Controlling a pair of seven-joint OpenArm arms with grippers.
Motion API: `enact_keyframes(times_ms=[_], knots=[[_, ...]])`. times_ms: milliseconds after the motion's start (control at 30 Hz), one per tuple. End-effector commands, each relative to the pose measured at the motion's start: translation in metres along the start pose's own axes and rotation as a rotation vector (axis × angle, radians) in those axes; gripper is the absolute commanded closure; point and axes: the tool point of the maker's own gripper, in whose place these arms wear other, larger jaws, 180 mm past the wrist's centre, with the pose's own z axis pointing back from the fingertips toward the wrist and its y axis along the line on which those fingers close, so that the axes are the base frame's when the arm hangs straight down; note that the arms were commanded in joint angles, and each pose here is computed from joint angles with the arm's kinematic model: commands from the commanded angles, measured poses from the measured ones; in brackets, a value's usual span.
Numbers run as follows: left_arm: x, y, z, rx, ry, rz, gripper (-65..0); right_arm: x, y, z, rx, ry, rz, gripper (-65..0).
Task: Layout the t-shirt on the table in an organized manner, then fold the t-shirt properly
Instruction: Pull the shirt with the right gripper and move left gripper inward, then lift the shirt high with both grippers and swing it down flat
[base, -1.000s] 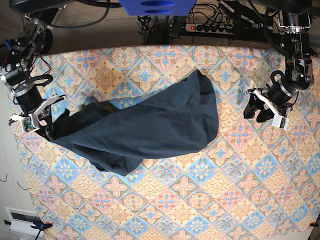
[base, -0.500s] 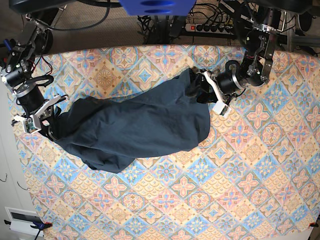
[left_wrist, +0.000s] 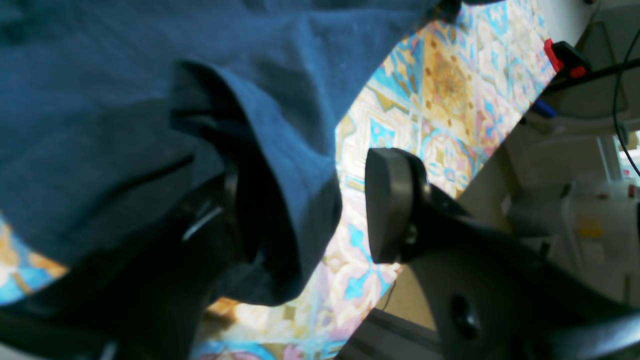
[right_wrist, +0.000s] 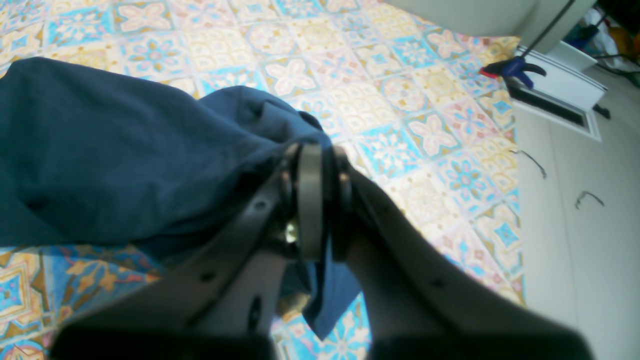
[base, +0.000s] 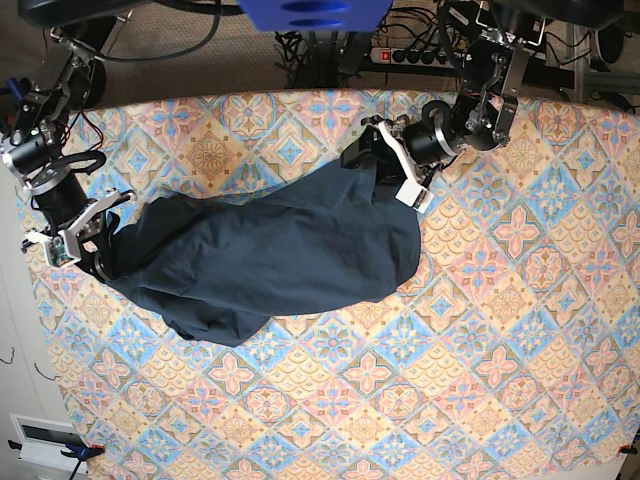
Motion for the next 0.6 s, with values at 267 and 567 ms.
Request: enact_keyframes(times_ms=[267,567], knots=[[0.082,0.027,0.025,0.058,-0.250,0.011,0.0,0.023,-0.014,-0.001,-0.044,-0.060,0.053,-0.5],[0.229,0.080,0.126,0.066,-0.616,0.011,0.0,0.072,-0.054,-0.020,-0.160,-0.138,0.131,-0.5]])
